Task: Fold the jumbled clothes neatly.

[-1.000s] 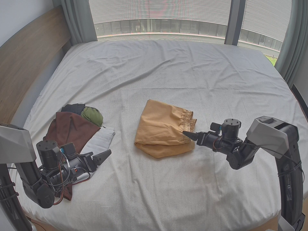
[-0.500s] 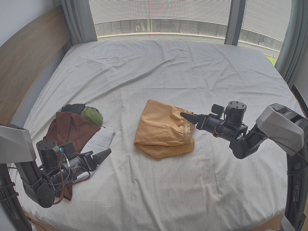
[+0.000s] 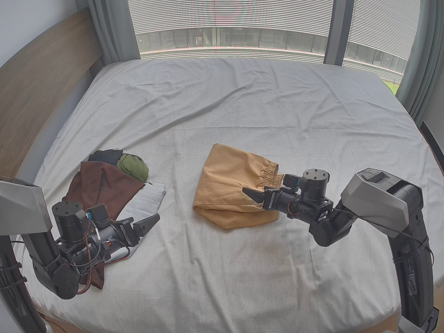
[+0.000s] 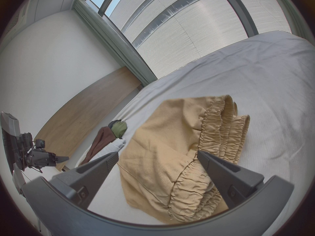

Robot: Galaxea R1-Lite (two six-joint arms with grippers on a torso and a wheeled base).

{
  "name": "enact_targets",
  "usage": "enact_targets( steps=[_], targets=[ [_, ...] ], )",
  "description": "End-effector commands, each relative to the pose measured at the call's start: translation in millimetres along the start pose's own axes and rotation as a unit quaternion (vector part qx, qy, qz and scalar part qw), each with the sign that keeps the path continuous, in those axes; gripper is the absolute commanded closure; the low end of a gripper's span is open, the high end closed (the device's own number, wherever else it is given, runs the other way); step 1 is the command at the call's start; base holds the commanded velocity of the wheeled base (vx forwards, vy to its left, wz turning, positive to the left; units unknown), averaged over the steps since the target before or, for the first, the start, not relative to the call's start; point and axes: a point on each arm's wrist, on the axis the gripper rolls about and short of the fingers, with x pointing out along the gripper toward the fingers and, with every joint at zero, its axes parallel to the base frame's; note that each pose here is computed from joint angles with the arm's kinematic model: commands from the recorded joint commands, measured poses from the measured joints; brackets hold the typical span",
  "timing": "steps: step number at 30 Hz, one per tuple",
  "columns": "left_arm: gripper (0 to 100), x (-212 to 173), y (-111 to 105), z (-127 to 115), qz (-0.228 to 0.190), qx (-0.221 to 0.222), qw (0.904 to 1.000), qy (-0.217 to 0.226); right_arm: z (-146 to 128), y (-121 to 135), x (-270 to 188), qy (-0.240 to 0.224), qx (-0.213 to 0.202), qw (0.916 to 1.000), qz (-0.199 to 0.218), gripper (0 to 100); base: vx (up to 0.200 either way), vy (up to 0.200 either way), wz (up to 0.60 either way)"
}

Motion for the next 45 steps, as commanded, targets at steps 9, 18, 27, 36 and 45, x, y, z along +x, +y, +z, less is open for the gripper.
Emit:
enact_targets(
  steps=[9, 18, 27, 36, 45],
  targets=[
    [0, -1, 0, 0, -0.001, 0.001, 1.0, 0.0, -22, -8, 2, 0.016, 0.008, 0.9997, -0.02, 0, 0.0, 0.0, 0.0],
    [0, -21, -19, 27, -0.027, 0.014, 0.9978, -0.059, 68, 51, -68, -0.069, -0.023, 0.9974, 0.001, 0, 0.0, 0.0, 0.0],
    [0, -97, -71, 55, -0.153, 0.063, 0.976, -0.141, 111, 93, -214, -0.129, -0.093, 0.9865, -0.039, 0, 0.0, 0.0, 0.0],
    [0, -173, -84, 46, -0.18, 0.087, 0.9608, -0.192, 75, 135, -362, -0.213, -0.135, 0.9635, -0.089, 0, 0.0, 0.0, 0.0],
    [0, -219, -81, 25, -0.138, 0.101, 0.9659, -0.194, 23, 165, -428, -0.243, -0.144, 0.9551, -0.088, 0, 0.0, 0.0, 0.0]
  ],
)
